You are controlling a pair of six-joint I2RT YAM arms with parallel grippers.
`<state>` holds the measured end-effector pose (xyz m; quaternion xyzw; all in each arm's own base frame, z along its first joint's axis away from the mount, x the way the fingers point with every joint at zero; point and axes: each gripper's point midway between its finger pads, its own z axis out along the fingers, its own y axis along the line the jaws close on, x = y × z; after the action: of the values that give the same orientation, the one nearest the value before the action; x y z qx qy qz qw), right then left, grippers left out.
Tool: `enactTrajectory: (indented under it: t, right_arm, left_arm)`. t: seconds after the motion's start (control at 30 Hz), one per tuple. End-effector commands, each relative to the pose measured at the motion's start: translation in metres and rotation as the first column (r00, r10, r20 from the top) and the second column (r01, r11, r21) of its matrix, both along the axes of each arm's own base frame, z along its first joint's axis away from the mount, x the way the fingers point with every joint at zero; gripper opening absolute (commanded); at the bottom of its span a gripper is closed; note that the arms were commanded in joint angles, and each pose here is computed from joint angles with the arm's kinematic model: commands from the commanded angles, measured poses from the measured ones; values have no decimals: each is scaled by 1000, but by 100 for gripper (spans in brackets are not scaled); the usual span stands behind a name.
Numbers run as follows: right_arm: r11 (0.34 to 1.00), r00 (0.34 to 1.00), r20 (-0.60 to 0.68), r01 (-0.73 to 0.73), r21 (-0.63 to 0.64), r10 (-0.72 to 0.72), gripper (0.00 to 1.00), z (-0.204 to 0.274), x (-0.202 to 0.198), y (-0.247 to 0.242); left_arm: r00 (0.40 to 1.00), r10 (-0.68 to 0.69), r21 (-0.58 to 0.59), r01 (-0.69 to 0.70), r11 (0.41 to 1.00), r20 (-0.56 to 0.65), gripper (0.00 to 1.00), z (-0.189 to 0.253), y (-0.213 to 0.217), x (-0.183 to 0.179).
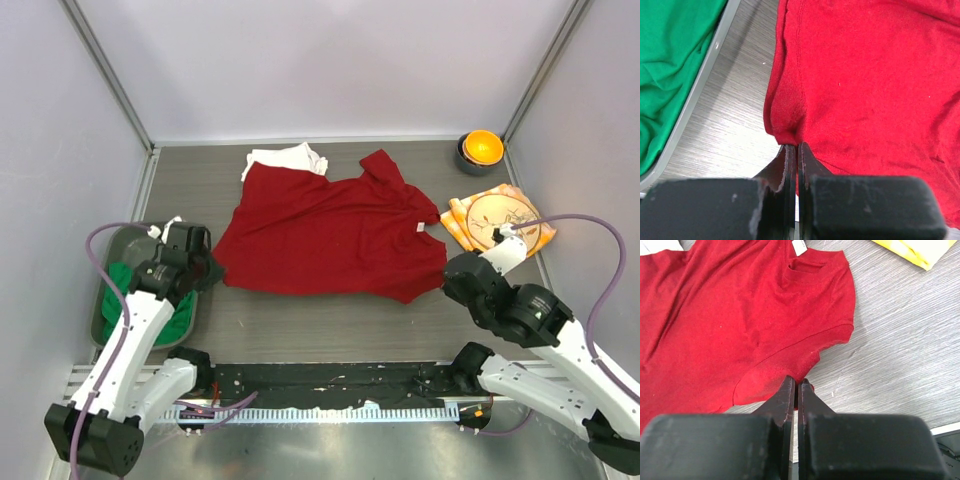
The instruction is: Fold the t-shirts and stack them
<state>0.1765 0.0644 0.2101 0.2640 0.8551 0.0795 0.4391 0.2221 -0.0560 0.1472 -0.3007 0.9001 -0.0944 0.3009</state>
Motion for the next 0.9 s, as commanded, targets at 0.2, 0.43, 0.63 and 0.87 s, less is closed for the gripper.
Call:
enactTrajectory:
  t: [0.2,0.43,0.63,0.87]
  right_arm:
    - [999,994,113,-1,-46,6,1,28,19,0]
    - [994,976,217,26,-109,-1,1,48,46,5]
    - [984,973,229,51,-170,-11,1,49,65,6]
    - [991,988,154,30,-134,-9,1,24,95,-8]
  left_arm:
    - [1000,-13,1,13,1000,18,0,1,-4,22]
    - [1000,-22,43,22,999,-8,0,-2,-6,58]
    - [1000,3,56,-4,998,5,0,3,0,80]
    - [999,35,66,-34,997,-21,0,-7,14,94]
